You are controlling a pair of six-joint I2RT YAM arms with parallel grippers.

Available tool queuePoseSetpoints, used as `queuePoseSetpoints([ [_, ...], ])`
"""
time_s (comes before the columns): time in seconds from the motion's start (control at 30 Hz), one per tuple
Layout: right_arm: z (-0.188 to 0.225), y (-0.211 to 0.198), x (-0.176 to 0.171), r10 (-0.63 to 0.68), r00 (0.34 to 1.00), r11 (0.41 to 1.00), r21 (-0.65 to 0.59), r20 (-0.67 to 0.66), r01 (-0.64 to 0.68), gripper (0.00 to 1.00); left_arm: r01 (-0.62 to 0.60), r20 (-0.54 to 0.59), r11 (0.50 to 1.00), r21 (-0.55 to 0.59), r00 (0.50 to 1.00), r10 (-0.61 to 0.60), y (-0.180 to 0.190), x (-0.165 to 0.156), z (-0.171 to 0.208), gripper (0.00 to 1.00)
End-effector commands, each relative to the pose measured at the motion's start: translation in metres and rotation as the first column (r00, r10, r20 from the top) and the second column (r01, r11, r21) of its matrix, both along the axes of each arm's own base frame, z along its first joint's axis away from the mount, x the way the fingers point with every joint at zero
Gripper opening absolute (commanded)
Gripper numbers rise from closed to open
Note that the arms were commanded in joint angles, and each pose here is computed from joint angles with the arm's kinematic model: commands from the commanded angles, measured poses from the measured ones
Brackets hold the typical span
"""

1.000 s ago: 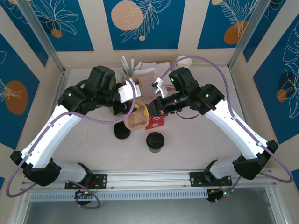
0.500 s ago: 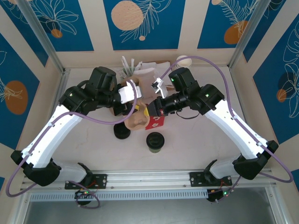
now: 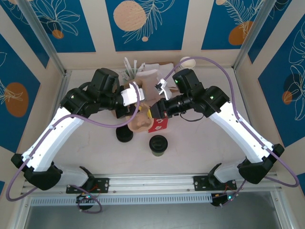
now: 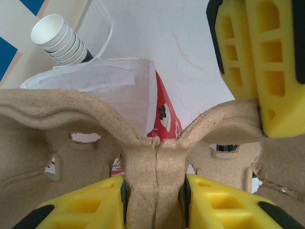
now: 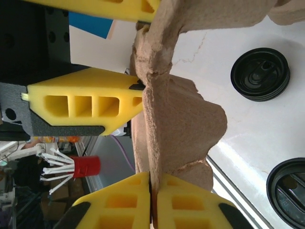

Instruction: Pack the takeout coffee

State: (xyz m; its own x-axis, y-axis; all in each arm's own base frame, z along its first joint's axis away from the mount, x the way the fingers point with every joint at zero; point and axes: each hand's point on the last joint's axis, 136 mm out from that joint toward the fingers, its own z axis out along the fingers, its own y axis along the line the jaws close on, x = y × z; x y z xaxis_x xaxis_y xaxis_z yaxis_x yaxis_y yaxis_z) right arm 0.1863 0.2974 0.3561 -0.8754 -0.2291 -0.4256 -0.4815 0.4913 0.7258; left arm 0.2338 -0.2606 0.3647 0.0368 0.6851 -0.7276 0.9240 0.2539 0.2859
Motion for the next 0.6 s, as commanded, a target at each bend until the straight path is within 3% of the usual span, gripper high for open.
queuePoseSetpoints([
  [0.0, 0.025, -0.017, -0.005, -0.016, 0.997, 0.998, 0.054, 0.073, 0.012, 0.20, -0.013, 0.009, 0.999, -0.029, 1.000, 0.014, -0.002, 0.001, 0.015, 0.32],
  [0.13, 0.034, -0.030, -0.002, -0.048, 0.994, 0.997, 0.072, 0.103, 0.041, 0.32, -0.017, 0.018, 0.999, -0.029, 1.000, 0.017, -0.004, 0.004, 0.016, 0.32],
  [0.3, 0.039, -0.071, 0.029, -0.220, 0.956, 0.975, 0.053, 0.193, 0.214, 0.42, -0.040, 0.027, 0.999, -0.035, 0.999, 0.041, -0.004, 0.010, 0.021, 0.33],
  [0.4, 0.034, -0.098, 0.059, -0.333, 0.901, 0.938, -0.003, 0.277, 0.348, 0.44, -0.051, 0.026, 0.997, -0.051, 0.998, 0.052, -0.006, 0.012, 0.026, 0.33],
  [0.57, 0.019, -0.116, 0.108, -0.389, 0.838, 0.889, -0.084, 0.383, 0.450, 0.44, -0.054, 0.019, 0.994, -0.097, 0.998, 0.056, -0.010, 0.012, 0.035, 0.33],
])
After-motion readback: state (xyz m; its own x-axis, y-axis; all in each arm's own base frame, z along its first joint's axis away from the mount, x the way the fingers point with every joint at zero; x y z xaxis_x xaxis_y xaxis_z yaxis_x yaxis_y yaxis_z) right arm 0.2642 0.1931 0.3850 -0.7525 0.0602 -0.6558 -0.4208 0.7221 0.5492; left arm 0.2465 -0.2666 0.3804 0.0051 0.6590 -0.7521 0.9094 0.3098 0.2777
